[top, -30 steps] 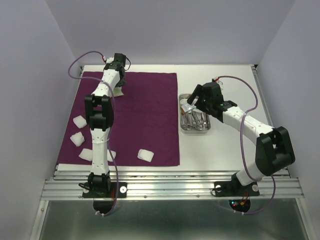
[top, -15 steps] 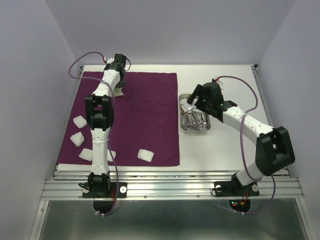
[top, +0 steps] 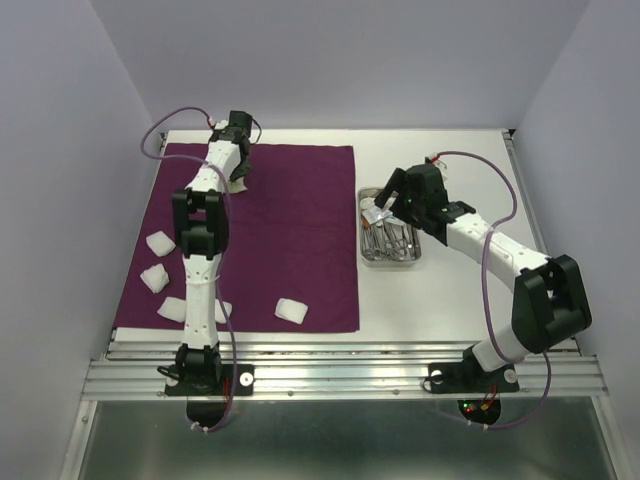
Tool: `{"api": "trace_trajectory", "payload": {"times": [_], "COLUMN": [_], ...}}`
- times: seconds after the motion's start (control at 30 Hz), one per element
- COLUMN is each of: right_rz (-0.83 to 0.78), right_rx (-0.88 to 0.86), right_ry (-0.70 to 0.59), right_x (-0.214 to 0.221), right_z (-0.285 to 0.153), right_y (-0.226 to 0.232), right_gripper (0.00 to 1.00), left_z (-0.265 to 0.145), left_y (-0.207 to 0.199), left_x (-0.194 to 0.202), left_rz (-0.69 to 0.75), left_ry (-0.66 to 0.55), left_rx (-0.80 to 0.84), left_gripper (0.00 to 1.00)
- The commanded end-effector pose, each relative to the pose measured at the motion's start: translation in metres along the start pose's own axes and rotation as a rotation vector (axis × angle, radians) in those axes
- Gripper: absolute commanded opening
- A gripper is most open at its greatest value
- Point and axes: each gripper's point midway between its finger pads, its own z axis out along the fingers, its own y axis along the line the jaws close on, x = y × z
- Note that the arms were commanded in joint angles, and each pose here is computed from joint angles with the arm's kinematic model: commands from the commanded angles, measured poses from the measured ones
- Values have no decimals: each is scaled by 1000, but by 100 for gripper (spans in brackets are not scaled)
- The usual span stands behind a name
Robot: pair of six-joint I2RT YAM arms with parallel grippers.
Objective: Prepare the surgical pack
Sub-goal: Pick up the medical item from the surgical kit, then place the medical item in the container.
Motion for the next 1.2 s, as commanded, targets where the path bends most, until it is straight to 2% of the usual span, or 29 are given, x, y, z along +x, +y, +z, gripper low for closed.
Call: {"api": "trace_trajectory", "payload": {"times": [0.0,0.13,0.2,0.23,0.4,0.6,0.87,1.0,1.17], "right_rz": [5,-8,-16,-22,-66,-5,163,180,176], "right_rx": [-26,-5,11,15,46,132,207,225,213], "right_ry": [-52,-64,-72,-75,-93,-126,-142,-181,-182], "right_x": [-15,-18,-18,-19,-21,-51,-80,-89,-91], "right_z": [-15,-13,-13,-12,-14,-25,-43,-54,-57], "right_y": [10,6,2,2,-7,-57,-135,-144,-141], "right_gripper": [89,89,89,89,90,93,94,94,94], "left_z": [-71,-127,-142,-164,-224,-294,-318,-331,-312], "left_y": [10,1,-5,-7,-58,-136,-218,-253,-265], "left_x": [-43,-41,-25,-26,31,94,149,165,184], "left_rz": [-51,-36,-20,-29,84,182,233,187,55], "left_ry": [-91,-136,-133,-152,-122,-93,-44,-2,73], "left_rx": [64,143,173,209,370,577,665,733,687], "left_gripper": [0,0,0,0,0,0,0,0,0]}}
